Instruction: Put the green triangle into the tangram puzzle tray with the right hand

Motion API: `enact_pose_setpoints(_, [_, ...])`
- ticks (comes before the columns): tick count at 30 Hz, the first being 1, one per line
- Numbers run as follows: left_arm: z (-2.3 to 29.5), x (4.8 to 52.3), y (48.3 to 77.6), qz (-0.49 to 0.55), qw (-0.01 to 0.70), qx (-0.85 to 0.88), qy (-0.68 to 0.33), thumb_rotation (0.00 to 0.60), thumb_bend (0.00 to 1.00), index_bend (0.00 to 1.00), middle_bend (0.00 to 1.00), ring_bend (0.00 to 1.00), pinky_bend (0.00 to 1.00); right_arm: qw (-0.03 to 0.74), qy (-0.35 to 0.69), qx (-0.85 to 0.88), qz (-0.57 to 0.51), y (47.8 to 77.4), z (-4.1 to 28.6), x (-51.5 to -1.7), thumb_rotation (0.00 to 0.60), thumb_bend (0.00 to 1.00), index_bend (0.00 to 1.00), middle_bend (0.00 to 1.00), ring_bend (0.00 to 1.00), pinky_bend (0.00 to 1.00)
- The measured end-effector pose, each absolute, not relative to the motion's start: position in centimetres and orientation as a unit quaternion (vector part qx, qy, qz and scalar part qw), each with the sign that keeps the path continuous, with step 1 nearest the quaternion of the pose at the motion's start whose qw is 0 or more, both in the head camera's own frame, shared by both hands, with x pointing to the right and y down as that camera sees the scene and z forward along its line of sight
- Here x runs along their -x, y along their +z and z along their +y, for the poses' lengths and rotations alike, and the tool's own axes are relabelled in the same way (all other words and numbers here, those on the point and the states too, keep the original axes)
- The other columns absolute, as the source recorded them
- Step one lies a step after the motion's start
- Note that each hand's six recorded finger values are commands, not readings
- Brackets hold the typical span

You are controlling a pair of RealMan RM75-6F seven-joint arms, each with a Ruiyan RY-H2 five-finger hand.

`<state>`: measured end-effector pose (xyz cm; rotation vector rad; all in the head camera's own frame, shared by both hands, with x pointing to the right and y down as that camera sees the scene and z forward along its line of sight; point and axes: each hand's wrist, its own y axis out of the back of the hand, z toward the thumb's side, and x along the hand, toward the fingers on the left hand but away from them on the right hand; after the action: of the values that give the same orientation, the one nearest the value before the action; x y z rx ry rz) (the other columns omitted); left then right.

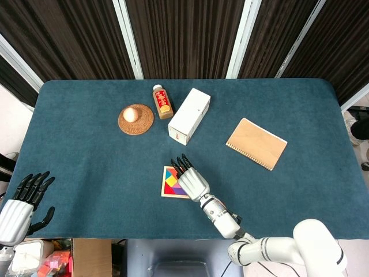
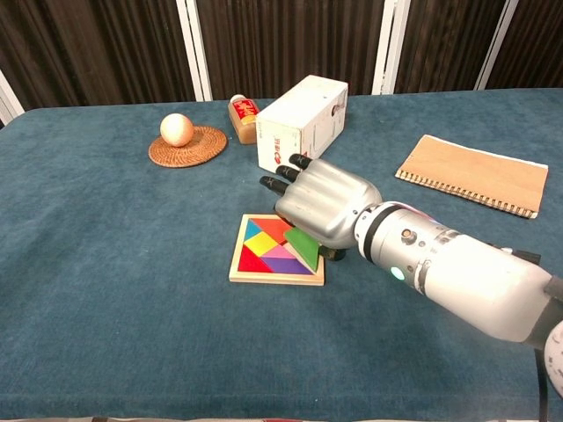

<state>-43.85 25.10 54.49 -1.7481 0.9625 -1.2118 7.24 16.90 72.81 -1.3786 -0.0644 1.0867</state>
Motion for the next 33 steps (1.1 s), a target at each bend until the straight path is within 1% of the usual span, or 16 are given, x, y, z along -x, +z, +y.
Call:
enact_pose_setpoints(17, [25.13,43.93,54.40,0.382,0.391,0.689,-0.476,0.600,0.47,0.00,0.00,0.02,0.05,0.637,0.477,0.605,-0.029,72.58,16.86,-7.33,0.600,0.50,0.54,0.11,0.00,0.00])
enact_pose_setpoints(33, [25.00,43.92,54.34,0.384,0.391,0.689,-0.475,0.600,0.47,0.00,0.00,0.02,0.05,0.635,0.478,0.607,-0.024,72.85,17.08,-7.22,0.600,0.50,0.48,0.11,0.00,0.00])
